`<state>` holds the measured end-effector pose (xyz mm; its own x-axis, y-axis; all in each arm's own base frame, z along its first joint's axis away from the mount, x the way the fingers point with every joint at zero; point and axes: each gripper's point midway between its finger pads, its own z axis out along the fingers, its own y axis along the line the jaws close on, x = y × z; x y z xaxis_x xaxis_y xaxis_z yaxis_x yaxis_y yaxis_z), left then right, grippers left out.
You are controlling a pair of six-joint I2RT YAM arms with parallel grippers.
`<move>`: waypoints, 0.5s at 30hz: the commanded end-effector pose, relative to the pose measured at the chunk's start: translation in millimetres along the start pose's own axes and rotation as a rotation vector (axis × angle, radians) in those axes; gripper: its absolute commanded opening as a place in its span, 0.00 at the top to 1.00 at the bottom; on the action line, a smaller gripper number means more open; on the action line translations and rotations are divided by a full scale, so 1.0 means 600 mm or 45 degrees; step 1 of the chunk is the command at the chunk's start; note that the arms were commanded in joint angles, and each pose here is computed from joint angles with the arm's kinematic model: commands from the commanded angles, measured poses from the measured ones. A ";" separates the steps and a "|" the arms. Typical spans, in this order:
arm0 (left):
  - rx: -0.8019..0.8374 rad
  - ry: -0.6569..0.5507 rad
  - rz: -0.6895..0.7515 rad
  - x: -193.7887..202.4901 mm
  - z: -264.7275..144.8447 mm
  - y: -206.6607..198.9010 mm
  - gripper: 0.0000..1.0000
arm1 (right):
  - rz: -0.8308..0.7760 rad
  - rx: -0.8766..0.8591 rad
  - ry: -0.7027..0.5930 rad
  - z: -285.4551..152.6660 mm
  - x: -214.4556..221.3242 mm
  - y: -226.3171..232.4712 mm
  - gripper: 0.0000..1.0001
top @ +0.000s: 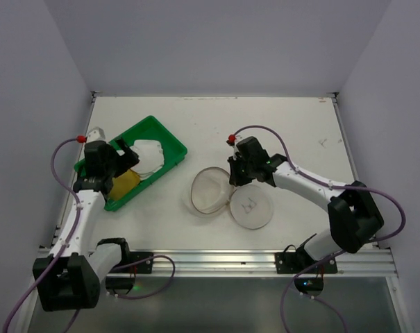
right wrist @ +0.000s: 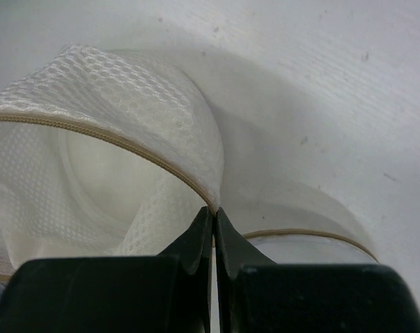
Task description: Unzip the laundry bag and remove the bra
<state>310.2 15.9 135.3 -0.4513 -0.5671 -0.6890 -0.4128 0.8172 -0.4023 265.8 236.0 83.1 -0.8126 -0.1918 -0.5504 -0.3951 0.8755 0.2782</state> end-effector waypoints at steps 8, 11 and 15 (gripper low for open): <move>0.747 0.312 0.382 0.167 -0.097 -0.207 0.06 | -0.299 -0.041 0.040 0.041 -0.076 0.050 0.83; 0.778 0.335 0.370 0.189 -0.106 -0.217 0.09 | -0.223 -0.006 -0.036 0.019 -0.105 0.052 0.66; 0.748 0.424 0.352 0.236 -0.097 -0.214 0.15 | -0.017 0.094 -0.101 -0.021 -0.093 0.009 0.50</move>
<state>253.6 -160.7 126.0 -0.7294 -0.2384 -0.6412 0.1893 0.8303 -0.5241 301.9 271.7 96.7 -0.7566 -0.3139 -0.5736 -0.4958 0.8474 0.1902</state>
